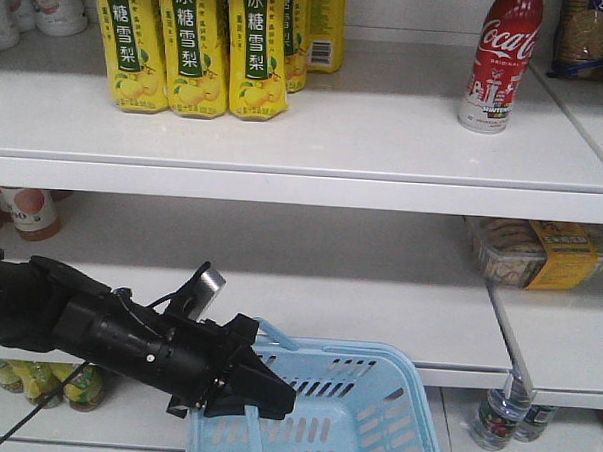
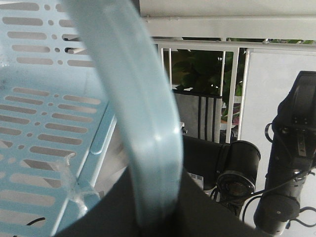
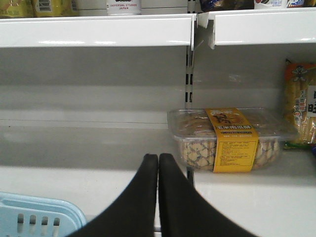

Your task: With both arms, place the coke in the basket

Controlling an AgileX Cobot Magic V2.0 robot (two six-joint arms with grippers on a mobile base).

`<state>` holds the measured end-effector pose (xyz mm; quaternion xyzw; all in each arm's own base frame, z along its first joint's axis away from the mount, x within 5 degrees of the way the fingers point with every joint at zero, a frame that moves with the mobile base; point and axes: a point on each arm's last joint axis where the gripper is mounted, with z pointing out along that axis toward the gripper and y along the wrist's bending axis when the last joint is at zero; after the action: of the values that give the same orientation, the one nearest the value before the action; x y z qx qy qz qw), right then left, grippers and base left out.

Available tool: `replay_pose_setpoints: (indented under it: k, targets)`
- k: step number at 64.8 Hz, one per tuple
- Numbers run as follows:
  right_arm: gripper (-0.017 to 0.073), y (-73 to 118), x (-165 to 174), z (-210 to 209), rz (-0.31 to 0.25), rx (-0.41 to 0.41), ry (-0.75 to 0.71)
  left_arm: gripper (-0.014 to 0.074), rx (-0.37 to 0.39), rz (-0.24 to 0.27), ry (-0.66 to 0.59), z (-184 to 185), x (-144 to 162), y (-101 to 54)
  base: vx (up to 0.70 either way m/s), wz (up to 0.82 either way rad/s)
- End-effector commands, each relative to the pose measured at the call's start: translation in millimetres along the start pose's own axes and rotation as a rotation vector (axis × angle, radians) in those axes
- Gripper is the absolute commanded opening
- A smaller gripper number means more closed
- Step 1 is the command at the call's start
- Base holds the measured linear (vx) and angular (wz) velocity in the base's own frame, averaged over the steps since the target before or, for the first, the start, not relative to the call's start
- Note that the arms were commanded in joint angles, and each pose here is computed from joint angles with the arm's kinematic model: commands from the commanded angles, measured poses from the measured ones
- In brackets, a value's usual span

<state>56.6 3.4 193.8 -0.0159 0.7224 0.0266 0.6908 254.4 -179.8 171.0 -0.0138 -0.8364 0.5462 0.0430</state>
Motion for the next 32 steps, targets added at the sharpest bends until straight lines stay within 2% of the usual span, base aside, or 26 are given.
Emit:
replay_pose_setpoints:
  k: [1, 32]
  targets:
    - [-0.0010, 0.2, -4.8, -0.8, -0.008, -0.002, -0.078, -0.0006, 0.112, 0.049, -0.024, -7.3, 0.2, -27.1, 0.03, -0.01]
    - [-0.0010, 0.2, -4.8, -0.8, -0.008, -0.002, -0.078, -0.0006, 0.112, 0.049, -0.024, -7.3, 0.2, -27.1, 0.03, -0.01]
